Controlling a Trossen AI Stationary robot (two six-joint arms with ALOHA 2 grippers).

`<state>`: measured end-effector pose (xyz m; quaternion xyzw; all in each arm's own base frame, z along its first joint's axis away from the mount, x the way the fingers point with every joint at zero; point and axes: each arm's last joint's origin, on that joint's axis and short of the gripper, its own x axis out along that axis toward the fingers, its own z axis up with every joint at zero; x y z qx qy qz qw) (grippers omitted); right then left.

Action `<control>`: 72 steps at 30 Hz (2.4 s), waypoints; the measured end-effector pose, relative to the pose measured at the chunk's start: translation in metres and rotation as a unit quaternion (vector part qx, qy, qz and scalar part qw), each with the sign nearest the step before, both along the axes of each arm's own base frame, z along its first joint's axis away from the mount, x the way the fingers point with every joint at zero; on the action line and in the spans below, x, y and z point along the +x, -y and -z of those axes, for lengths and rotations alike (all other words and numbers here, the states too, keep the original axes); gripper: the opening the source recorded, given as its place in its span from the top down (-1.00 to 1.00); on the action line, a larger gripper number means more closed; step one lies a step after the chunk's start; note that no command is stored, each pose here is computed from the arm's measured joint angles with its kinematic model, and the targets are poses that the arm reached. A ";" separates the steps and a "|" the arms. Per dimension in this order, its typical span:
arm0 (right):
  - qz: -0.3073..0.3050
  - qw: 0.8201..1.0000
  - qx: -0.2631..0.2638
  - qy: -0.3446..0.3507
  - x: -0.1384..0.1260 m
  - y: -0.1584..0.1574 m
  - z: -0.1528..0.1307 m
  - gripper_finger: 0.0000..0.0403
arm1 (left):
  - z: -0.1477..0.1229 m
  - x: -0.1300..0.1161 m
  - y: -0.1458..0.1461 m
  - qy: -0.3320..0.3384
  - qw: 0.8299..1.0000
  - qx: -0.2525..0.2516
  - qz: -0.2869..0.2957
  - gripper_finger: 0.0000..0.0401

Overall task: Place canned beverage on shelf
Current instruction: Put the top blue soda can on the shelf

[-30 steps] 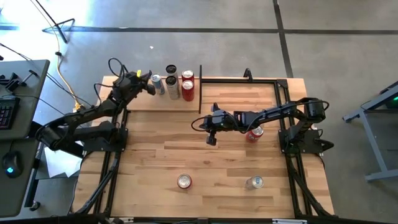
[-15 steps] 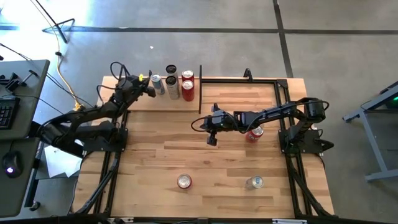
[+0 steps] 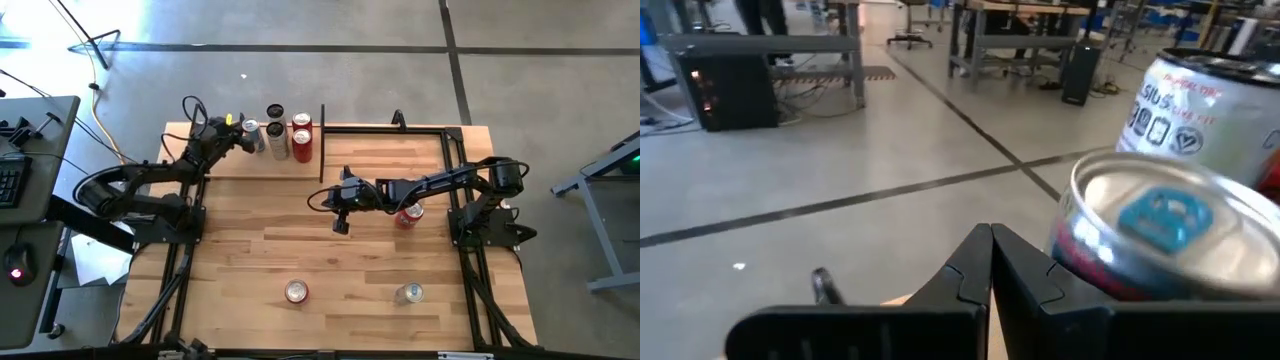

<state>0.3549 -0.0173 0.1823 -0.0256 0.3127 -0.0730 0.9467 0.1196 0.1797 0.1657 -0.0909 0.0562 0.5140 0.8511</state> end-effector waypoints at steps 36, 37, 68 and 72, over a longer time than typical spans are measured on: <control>0.001 1.000 0.002 -0.015 -0.002 0.000 0.002 1.00 | 0.008 0.005 0.071 0.010 0.989 -0.062 0.137 1.00; 0.000 1.000 0.000 -0.014 -0.002 0.000 0.002 1.00 | 0.007 0.006 0.071 0.025 0.988 -0.056 0.139 1.00; -0.019 0.999 -0.022 -0.018 -0.002 0.000 0.002 1.00 | 0.031 0.017 0.042 0.008 0.996 -0.058 0.063 1.00; -0.013 1.000 -0.014 -0.023 -0.002 0.000 0.003 1.00 | 0.031 0.011 0.037 0.008 0.997 -0.058 0.040 1.00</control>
